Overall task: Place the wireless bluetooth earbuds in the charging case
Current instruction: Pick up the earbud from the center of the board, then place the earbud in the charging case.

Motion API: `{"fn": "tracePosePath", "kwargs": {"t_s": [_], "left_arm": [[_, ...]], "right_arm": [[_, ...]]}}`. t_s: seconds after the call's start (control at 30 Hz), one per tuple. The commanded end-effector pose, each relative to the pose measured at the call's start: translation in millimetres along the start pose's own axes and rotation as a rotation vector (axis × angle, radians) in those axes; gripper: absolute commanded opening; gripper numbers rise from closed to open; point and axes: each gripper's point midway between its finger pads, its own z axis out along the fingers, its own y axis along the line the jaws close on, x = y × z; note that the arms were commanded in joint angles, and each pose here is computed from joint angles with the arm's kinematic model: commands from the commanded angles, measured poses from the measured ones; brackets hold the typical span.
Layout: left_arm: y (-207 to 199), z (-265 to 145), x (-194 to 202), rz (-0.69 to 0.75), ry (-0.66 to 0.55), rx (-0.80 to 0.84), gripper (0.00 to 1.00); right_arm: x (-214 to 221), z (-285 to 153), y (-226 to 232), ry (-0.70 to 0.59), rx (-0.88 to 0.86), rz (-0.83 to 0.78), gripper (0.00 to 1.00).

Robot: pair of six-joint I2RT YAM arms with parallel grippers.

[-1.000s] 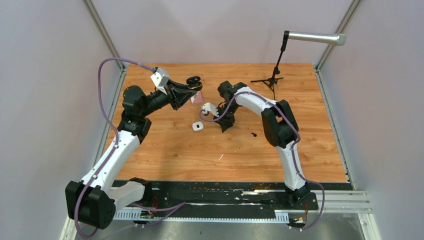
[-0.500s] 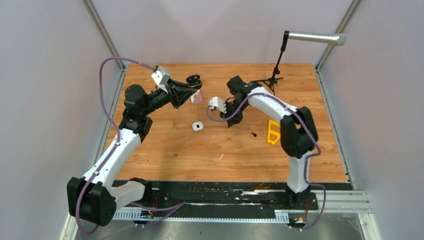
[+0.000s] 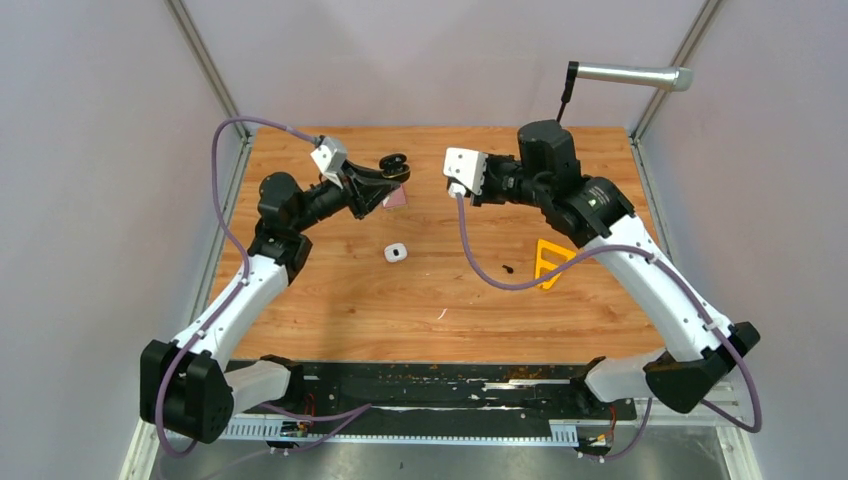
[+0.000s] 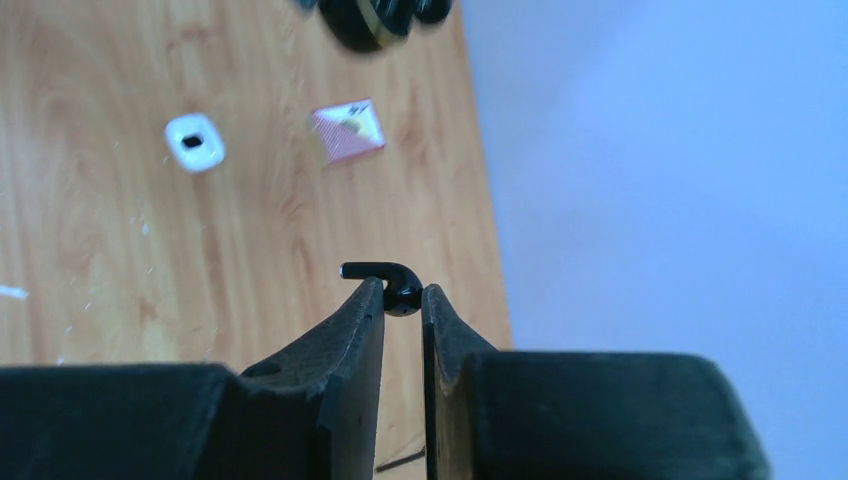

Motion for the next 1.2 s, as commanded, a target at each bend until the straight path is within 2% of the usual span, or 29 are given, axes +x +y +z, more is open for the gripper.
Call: {"fn": "tracePosePath", "kwargs": {"t_s": [0.0, 0.17, 0.33, 0.73, 1.17], "left_arm": [[-22, 1, -18, 0.037, -0.072, 0.066, 0.00], [-39, 1, -16, 0.036, -0.084, 0.105, 0.00], [-46, -4, -17, 0.039, -0.089, 0.125, 0.00], [-57, -10, -21, 0.037, -0.102, 0.150, 0.00], [-55, -10, -22, 0.021, -0.101, 0.135, 0.00]], "right_arm": [[-64, -12, -39, -0.102, 0.238, -0.144, 0.00], [-108, -11, -35, -0.166, 0.274, -0.262, 0.00], [-129, -6, -30, -0.201, 0.289, -0.318, 0.00], [-131, 25, -27, -0.185, 0.295, -0.413, 0.00], [-138, 31, -9, -0.233, 0.216, -0.434, 0.00]]}}
